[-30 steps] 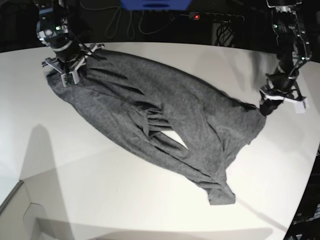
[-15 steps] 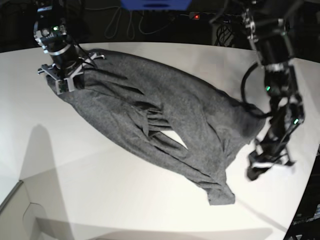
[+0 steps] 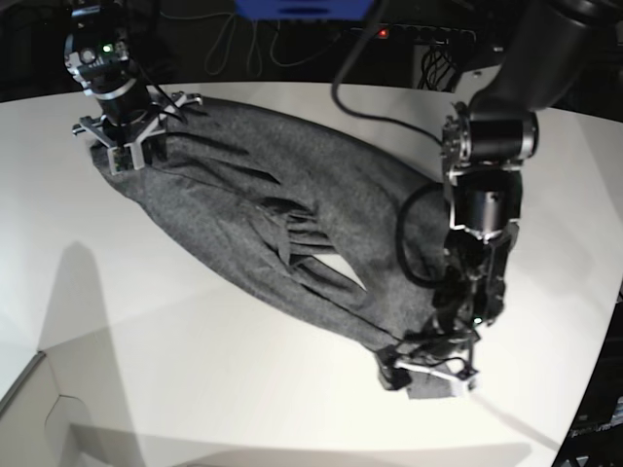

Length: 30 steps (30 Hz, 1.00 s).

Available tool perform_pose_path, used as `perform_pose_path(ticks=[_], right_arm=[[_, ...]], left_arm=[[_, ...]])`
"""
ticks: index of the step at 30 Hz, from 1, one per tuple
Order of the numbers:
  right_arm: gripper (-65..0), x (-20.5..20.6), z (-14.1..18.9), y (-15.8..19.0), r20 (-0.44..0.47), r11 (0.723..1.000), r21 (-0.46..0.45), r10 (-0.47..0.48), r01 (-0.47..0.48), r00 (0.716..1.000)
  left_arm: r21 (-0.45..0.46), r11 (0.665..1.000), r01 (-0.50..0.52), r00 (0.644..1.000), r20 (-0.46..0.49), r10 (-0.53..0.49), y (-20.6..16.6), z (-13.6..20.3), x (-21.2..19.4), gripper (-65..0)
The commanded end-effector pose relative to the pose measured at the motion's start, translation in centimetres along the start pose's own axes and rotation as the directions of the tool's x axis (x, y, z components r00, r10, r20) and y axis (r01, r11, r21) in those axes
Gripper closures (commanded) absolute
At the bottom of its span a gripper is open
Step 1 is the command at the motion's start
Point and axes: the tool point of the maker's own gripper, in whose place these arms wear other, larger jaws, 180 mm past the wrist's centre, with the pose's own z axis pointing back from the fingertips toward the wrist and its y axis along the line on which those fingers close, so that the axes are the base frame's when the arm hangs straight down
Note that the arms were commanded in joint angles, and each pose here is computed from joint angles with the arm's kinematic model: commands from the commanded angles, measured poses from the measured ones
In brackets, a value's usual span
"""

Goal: Layout the t-shirt on the table in an organized manner, then fold the t-shirt properly
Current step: 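Pull the sleeve with the left gripper while the right gripper grasps the shirt edge, then regrasp the shirt end with the left gripper, gathering fabric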

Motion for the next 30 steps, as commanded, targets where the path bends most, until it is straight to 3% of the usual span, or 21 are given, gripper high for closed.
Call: perform_pose_path(ticks=[1,6,9,15,23,30], right_arm=[[-12.6,1.1,0.3,-0.3,0.041,1.0,-0.009,0.0,0.0,0.999],[-12.6,1.1,0.2,-0.2,0.04,1.0,-0.008,0.002,-0.002,0.999],[-12.6,1.1,0.3,-0.3,0.04,1.0,-0.008,0.005,-0.005,0.999],[-12.6,1.0,0.2,-0.3,0.039,1.0,-0.008,0.005,-0.004,0.999],[-12.6,1.1,0.2,-0.2,0.04,1.0,-0.004,0.005,-0.005,0.999],[-12.6,1.0,0.2,-0.4,0.037,1.0,-0.01,0.005,-0.005,0.999]], left_arm=[[-0.021,1.0,0.009,0.999,0.039,-0.008,-1.6,-0.5,1.7,-65.0],[0.185,0.983,0.011,0.999,0.042,-0.019,0.8,-2.0,-0.3,-65.0],[0.25,0.968,0.02,0.998,0.059,-0.036,1.5,-2.0,-0.6,-65.0],[0.283,0.958,0.035,0.998,0.047,-0.051,1.9,-1.9,-1.1,-65.0],[0.241,0.961,0.132,0.99,0.007,-0.138,-1.3,-2.5,-2.8,-65.0],[0.249,0.96,0.125,0.992,-0.046,-0.118,-0.5,-2.5,-5.2,-65.0]])
